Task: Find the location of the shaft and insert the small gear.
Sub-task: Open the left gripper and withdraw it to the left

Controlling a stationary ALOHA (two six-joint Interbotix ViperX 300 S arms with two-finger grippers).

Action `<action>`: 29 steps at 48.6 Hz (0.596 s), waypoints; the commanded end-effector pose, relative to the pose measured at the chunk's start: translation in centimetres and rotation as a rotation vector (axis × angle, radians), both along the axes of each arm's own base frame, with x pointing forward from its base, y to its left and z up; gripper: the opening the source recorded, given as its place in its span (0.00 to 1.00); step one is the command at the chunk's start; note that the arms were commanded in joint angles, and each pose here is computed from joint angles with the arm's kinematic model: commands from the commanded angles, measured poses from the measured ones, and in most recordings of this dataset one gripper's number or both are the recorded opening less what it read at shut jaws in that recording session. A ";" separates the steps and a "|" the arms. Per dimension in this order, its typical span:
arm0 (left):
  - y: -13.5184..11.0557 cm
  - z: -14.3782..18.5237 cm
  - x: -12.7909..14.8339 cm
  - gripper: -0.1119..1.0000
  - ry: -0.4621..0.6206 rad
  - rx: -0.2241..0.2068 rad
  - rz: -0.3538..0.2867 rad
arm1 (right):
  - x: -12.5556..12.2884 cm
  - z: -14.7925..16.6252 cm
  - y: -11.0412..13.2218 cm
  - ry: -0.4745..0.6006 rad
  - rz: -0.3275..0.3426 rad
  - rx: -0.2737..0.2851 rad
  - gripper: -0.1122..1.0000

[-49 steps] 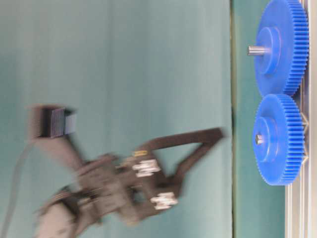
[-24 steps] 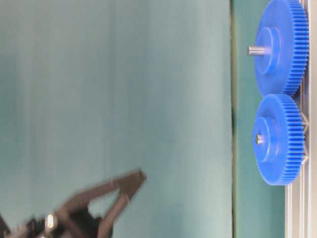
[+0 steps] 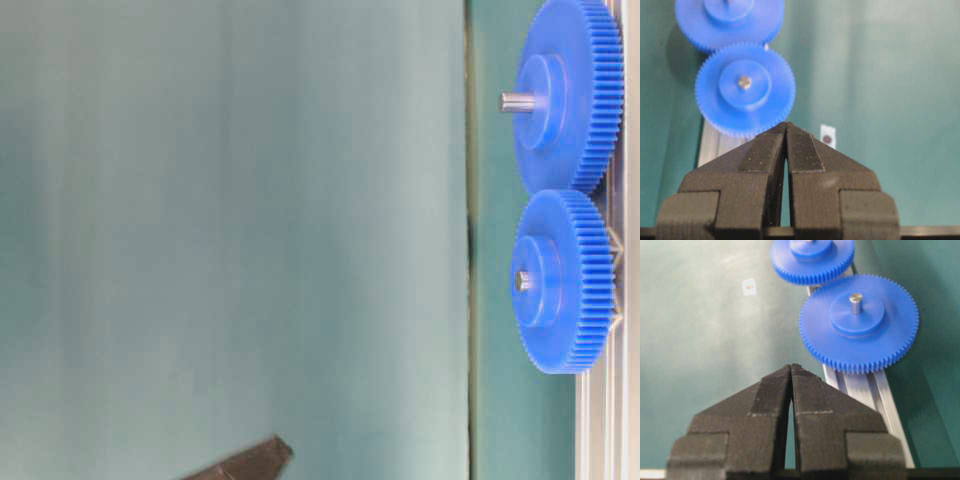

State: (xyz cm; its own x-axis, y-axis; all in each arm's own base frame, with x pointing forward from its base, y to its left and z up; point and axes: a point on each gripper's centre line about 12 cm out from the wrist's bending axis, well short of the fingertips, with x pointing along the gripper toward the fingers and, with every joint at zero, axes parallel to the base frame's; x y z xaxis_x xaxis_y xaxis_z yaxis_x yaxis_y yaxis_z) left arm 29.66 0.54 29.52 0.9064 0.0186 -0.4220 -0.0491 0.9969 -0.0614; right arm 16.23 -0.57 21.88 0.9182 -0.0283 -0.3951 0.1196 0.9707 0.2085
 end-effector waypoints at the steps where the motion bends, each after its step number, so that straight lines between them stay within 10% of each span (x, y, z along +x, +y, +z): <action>1: -0.1 0.7 -0.3 0.11 -0.026 0.002 -0.003 | 0.0 0.5 0.0 -0.023 -0.005 0.006 0.16; 29: -0.1 0.4 -1.5 0.11 -0.031 0.001 -0.003 | -0.2 0.7 0.0 -0.068 -0.006 0.002 0.16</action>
